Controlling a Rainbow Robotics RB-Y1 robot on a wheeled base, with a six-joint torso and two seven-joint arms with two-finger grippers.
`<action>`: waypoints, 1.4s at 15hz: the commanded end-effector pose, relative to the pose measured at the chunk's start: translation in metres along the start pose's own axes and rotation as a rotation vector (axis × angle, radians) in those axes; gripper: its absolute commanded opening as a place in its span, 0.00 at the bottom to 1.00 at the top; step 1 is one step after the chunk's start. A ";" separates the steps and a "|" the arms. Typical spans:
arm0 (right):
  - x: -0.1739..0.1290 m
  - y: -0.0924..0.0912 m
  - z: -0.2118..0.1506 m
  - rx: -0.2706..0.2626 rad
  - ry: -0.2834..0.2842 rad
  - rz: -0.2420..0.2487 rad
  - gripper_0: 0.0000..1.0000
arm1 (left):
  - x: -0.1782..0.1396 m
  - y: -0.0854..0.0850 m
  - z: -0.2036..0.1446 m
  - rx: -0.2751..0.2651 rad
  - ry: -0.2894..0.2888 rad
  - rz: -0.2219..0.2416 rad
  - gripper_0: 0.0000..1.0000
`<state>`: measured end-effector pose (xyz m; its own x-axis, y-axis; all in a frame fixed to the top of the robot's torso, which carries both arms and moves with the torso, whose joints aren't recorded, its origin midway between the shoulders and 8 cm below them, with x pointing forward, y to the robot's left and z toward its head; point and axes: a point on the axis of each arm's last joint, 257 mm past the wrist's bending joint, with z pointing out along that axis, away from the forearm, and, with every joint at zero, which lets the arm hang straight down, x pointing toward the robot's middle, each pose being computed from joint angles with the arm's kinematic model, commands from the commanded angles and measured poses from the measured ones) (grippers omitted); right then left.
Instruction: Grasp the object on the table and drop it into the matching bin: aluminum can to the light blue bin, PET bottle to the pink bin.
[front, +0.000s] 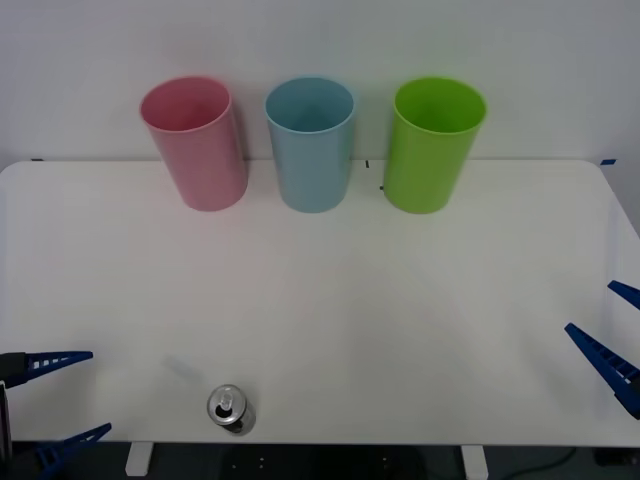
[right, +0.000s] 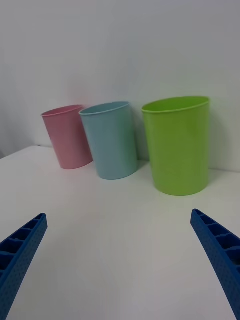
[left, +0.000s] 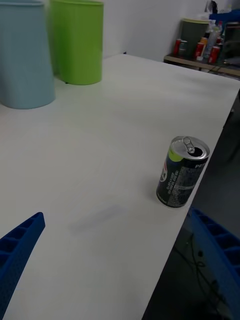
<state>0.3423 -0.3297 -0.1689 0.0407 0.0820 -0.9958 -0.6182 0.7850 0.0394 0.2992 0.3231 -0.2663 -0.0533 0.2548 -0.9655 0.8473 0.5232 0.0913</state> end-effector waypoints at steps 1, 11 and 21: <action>0.000 0.000 0.000 0.000 0.000 0.000 1.00 | 0.007 -0.015 0.012 0.047 0.002 0.065 1.00; 0.000 0.000 0.000 0.000 0.000 0.000 1.00 | 0.024 -0.060 0.057 0.082 -0.066 0.016 1.00; 0.000 0.000 0.000 0.000 0.000 0.000 1.00 | 0.043 -0.072 0.102 0.070 -0.111 -0.029 1.00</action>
<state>0.3423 -0.3297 -0.1689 0.0407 0.0820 -0.9958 -0.6182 0.7850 0.0394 0.2886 0.2152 -0.3381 -0.0229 0.1510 -0.9883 0.8820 0.4684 0.0512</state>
